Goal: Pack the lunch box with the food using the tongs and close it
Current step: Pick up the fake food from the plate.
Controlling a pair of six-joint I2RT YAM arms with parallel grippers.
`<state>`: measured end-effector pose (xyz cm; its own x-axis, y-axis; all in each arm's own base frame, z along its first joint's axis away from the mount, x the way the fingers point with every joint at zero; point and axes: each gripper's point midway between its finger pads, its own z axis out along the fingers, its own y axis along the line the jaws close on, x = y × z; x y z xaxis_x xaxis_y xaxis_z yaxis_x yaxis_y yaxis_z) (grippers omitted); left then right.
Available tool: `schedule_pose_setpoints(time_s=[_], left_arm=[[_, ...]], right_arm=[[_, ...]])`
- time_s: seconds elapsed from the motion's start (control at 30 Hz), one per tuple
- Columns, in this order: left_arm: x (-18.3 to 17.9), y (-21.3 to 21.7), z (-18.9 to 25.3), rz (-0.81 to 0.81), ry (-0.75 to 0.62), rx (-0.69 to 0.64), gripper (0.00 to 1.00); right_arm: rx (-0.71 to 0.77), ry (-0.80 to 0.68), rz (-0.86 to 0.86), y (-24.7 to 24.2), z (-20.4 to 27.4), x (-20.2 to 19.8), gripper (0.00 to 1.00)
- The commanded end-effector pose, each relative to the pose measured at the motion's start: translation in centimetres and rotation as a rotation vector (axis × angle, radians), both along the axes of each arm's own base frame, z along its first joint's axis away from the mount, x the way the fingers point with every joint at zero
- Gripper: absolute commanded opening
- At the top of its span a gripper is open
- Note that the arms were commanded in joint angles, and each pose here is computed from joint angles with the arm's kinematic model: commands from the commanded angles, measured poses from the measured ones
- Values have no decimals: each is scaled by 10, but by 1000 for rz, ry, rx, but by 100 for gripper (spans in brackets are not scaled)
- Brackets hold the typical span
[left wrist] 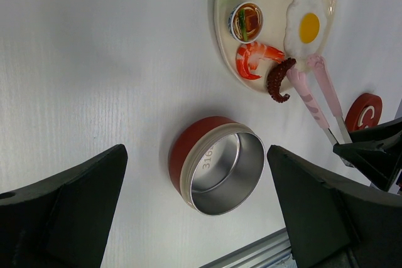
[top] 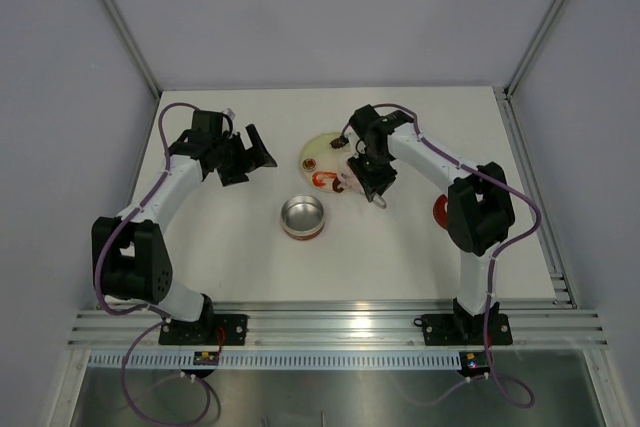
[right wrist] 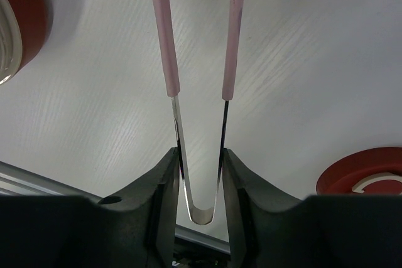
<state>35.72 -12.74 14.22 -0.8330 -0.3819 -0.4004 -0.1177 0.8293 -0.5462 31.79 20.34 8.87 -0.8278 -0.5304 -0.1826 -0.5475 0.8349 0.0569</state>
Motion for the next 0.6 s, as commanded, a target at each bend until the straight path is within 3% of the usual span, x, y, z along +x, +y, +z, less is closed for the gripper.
schedule_pose_setpoints(time_s=[0.0,0.57], left_arm=[[5,0,6,-7,-30,11,99],[3,0,6,-7,-34,4,99]], right_arm=[[9,-19,16,-2,4,5,38],[96,-114,-86,3,43,5,36]])
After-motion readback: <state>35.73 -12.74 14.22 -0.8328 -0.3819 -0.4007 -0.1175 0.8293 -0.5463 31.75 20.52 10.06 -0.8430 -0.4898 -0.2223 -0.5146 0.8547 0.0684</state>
